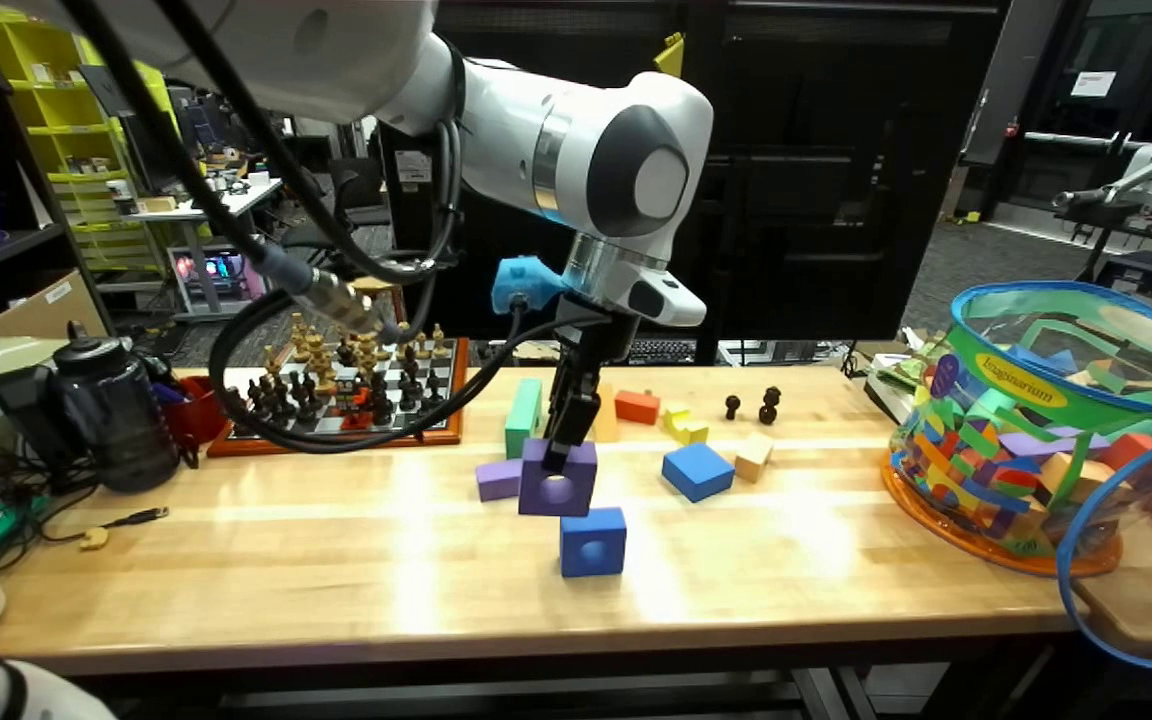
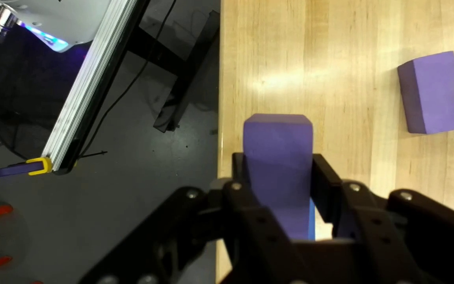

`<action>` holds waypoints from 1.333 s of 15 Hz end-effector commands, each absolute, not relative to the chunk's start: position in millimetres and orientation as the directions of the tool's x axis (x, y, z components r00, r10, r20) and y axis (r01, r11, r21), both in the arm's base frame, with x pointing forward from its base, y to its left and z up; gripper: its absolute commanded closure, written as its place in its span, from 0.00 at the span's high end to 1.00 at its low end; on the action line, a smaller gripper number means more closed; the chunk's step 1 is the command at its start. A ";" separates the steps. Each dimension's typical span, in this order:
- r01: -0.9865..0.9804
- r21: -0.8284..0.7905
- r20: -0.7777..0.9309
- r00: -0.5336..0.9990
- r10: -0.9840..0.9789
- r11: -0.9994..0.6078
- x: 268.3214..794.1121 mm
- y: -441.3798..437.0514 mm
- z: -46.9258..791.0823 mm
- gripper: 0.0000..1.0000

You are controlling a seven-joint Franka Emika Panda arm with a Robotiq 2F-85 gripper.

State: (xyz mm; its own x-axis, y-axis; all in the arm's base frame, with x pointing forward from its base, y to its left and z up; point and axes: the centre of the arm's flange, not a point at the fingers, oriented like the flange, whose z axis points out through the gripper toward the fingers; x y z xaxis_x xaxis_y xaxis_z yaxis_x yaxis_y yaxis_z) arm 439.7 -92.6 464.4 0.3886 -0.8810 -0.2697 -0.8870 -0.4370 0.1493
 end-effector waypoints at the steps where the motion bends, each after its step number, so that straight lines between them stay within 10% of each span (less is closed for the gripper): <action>1: -0.877 0.153 -0.237 0.415 -0.878 -0.456 435.1 -100.7 466.0 0.16; 20: -0.839 0.155 -0.206 0.489 -0.848 -0.522 471.9 -116.5 446.6 0.16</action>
